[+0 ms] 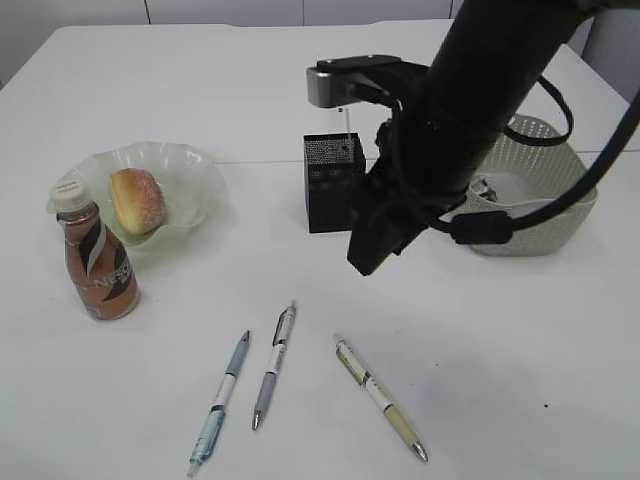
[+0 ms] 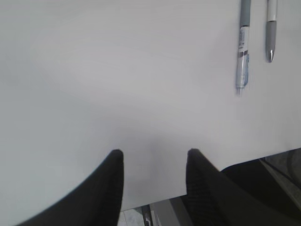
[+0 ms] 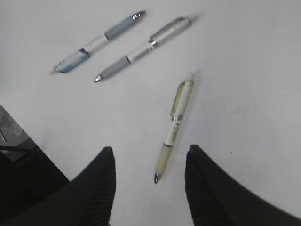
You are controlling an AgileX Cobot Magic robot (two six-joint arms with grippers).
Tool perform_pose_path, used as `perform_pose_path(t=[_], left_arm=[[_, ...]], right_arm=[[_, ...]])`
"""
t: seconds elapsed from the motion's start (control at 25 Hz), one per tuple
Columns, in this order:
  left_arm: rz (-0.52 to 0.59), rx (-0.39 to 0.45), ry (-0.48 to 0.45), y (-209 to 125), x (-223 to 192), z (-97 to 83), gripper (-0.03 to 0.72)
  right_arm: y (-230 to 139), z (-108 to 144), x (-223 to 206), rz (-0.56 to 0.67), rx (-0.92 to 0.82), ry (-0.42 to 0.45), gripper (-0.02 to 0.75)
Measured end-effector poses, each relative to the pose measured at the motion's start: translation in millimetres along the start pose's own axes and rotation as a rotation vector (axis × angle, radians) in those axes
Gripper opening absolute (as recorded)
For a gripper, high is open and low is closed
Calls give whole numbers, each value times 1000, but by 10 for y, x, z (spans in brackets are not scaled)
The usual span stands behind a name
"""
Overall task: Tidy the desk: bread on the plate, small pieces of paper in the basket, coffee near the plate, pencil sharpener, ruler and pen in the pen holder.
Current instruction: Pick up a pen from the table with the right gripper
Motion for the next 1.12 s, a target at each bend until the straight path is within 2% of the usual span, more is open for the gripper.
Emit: perform_pose_path(t=[0.08, 0.24, 0.4, 0.6, 0.88, 1.12], left_arm=[[0, 1, -1, 0, 0, -1, 314], [1, 2, -3, -1, 0, -3, 309], [13, 2, -2, -13, 0, -2, 308], [38, 8, 2, -38, 1, 2, 307], [80, 43, 10, -81, 3, 8, 307], [84, 68, 12, -85, 4, 9, 307]], right_arm=[[-45, -34, 1, 44, -59, -35, 381], [-100, -149, 14, 74, -310, -163, 381], [-120, -214, 27, 75, -392, -235, 381], [-115, -262, -85, 102, -453, -246, 381], [-105, -371, -668, 249, -493, -195, 381], [-96, -259, -977, 321, -453, -170, 381]])
Point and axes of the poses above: a point on each arm's last joint axis where the gripper is mounted, x pointing back along that axis away from the gripper, z along the wrist's bending axis when the last joint is at zero, y = z × x, the point moved 1 cm from there along -x, pointing out along that axis toward the gripper, and after that the axes turned 1 degree about -x, right-handed, at the moved point
